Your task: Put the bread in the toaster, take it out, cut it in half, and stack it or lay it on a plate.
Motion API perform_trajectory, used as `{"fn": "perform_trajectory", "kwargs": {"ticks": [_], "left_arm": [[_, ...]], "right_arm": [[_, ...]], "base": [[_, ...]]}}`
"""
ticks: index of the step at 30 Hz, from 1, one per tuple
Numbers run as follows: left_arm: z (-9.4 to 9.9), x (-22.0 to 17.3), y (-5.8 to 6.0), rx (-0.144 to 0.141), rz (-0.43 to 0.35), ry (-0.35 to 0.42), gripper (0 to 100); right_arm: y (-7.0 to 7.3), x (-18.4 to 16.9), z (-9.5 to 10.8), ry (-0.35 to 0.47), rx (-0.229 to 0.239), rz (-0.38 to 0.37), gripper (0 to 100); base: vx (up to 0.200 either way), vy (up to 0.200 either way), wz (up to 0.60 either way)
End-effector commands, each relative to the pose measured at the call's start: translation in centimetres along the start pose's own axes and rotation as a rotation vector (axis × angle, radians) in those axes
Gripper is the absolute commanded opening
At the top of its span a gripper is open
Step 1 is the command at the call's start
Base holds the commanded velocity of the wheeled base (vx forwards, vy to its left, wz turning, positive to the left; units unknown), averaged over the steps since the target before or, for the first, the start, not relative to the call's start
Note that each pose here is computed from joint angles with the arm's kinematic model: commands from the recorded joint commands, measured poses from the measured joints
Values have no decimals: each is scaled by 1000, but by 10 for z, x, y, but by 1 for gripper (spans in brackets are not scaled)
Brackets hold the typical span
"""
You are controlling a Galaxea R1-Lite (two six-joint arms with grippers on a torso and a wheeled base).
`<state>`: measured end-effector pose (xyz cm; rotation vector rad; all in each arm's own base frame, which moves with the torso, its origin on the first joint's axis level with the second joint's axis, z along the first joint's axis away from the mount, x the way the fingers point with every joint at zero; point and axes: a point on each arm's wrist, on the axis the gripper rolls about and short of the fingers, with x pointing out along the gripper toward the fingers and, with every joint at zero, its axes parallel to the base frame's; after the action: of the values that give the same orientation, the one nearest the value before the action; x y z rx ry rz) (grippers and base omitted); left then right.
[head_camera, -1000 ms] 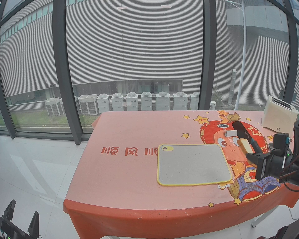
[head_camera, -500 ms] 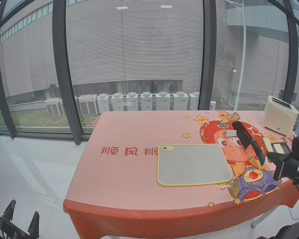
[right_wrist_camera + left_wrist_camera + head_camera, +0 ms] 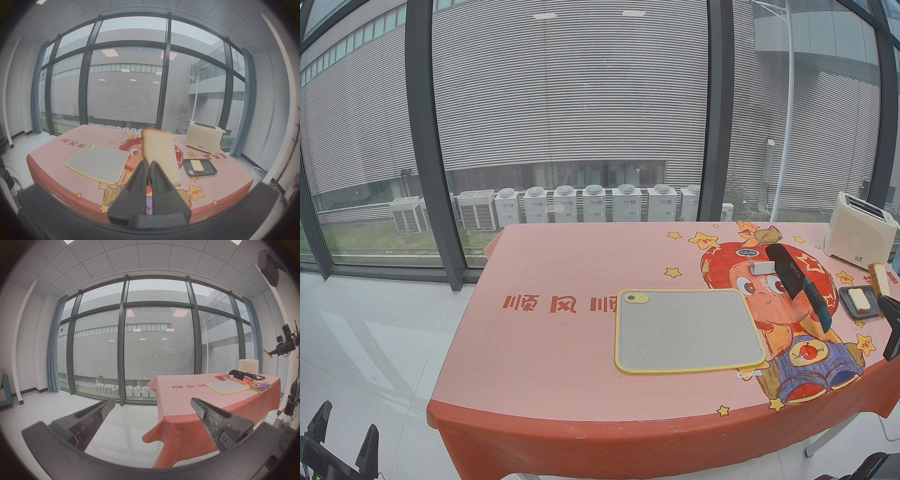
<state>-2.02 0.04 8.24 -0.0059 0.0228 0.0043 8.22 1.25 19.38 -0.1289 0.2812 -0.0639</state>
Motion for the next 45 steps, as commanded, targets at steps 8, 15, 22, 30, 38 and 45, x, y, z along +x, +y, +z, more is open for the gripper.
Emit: {"fn": "perform_trajectory", "kwargs": {"ticks": [8,15,22,30,38,45], "left_arm": [[-5,1,0,-4,4,19,100],[-5,1,0,-3,2,19,100],[-5,1,0,-1,4,19,100],[-5,1,0,0,2,19,100],[-5,1,0,0,4,19,100],[-5,1,0,0,4,19,100]], "right_arm": [[-8,-11,-10,-19,-45,-79,0],[-12,-14,-18,-7,-115,-127,0],[-11,-14,-16,-23,-126,-97,0],[-10,-15,-18,-26,-126,-67,0],[-9,-15,-18,-29,-129,-58,0],[-9,-16,-17,-39,-128,-26,0]], "base": [[0,0,0],[0,0,0],[0,0,0],[0,0,0],[0,-125,0],[0,-200,0]]}}
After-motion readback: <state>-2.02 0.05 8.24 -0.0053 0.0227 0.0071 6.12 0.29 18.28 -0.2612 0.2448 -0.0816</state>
